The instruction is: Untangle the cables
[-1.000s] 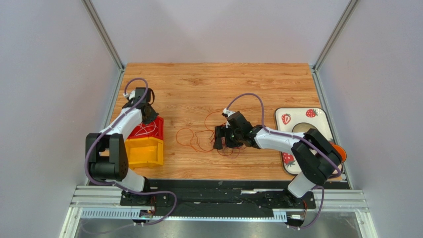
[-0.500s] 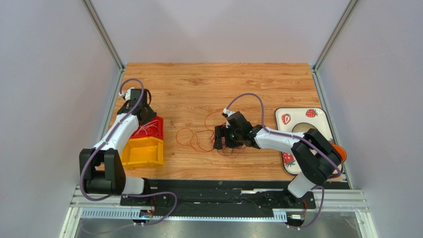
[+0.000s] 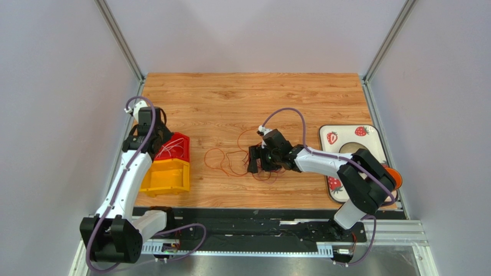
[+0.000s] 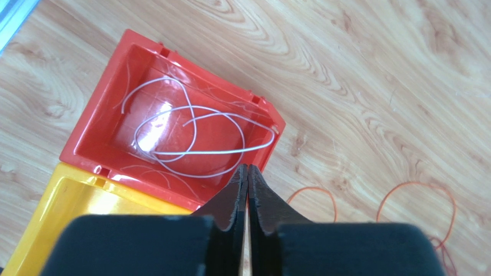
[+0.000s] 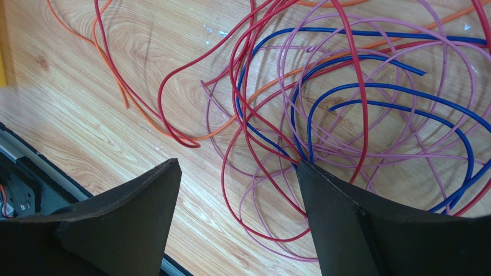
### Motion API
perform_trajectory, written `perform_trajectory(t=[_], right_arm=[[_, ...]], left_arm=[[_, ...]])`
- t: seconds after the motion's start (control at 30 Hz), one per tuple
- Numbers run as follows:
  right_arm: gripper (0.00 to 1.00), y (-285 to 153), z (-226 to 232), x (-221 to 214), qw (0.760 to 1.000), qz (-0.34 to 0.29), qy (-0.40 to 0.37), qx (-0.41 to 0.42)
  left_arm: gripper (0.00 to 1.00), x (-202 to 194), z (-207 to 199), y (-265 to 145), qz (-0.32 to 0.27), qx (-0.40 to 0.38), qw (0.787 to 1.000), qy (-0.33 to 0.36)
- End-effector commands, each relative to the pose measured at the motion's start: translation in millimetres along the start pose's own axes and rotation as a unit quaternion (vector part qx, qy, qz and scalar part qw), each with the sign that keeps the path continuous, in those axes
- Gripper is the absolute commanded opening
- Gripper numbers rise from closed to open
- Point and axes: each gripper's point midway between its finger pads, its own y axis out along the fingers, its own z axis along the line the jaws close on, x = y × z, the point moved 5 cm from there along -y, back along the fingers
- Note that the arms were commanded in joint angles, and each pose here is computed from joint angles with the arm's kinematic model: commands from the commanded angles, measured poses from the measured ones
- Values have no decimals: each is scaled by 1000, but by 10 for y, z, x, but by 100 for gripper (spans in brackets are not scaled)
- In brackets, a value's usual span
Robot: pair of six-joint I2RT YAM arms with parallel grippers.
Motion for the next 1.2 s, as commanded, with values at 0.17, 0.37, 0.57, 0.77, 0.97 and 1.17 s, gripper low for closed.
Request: perform_trajectory(t=[0.17, 0.37, 0.57, 0.77, 0.97, 1.17], right_arm=[[83, 119, -77, -136, 999, 28, -8, -27], [83, 133, -74, -138, 999, 32, -10, -29], [83, 150, -71, -154, 999, 39, -12, -32], [83, 171, -75, -152, 998, 42, -13, -34], [82, 186, -57, -151, 998, 45, -15, -34], [82, 189, -47, -152, 998, 46, -19, -33]], left_arm=[[0, -524, 114, 302, 86, 15, 996, 15], [0, -500, 156, 458, 74, 47, 996, 19], [0, -272, 240, 716, 71, 110, 991, 13], [0, -39, 383, 917, 76, 143, 987, -16], [0, -38, 334, 858, 89, 116, 989, -21], [2, -30, 229, 589, 83, 52, 994, -37]])
